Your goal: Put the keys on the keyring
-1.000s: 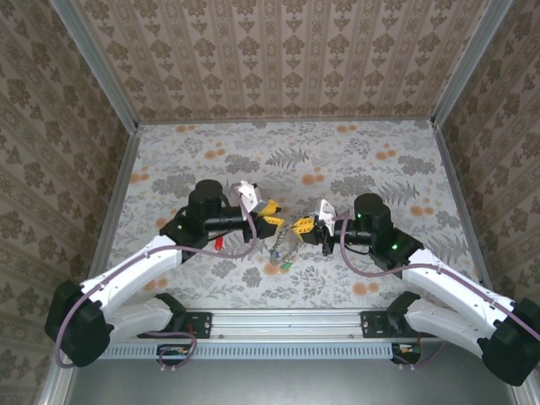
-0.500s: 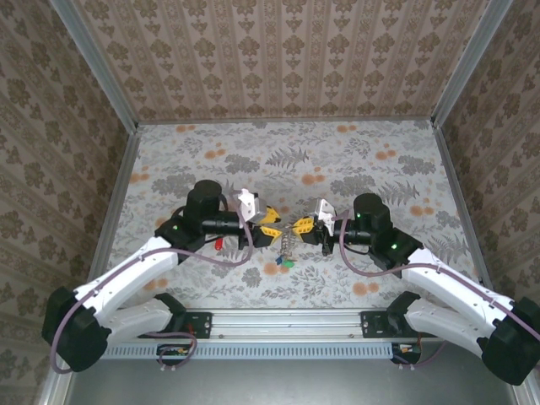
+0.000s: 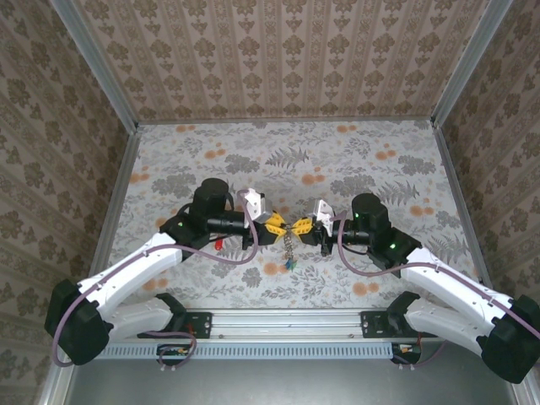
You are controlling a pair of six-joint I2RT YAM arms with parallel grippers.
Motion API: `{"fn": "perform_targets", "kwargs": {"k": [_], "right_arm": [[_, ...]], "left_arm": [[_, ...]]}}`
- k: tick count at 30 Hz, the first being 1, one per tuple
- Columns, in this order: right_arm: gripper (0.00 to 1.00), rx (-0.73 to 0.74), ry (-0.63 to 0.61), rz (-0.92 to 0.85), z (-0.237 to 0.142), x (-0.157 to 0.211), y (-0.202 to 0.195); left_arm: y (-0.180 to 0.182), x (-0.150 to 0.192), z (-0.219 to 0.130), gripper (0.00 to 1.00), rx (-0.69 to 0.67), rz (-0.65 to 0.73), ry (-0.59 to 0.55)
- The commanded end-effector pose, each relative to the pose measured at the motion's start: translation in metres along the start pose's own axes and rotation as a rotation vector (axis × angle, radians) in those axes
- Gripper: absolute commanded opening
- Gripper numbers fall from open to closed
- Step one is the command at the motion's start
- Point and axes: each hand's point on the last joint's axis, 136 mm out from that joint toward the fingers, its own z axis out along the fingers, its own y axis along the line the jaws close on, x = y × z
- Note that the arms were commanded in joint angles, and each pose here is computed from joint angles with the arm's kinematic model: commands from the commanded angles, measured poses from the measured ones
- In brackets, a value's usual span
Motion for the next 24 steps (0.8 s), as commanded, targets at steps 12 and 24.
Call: {"fn": "perform_targets", "kwargs": {"k": [12,24], "right_arm": [[0.00,-0.007,-0.080,-0.050,-0.002,-0.028,0.001],[0.00,-0.019,-0.074,-0.049,-0.001,-0.026,0.003]], "left_arm": [[0.002,0.007,0.007,0.23,-0.010,0.034,0.048],[0.002,0.012,0.007,0.00,-0.020,0.081,0.065]]}}
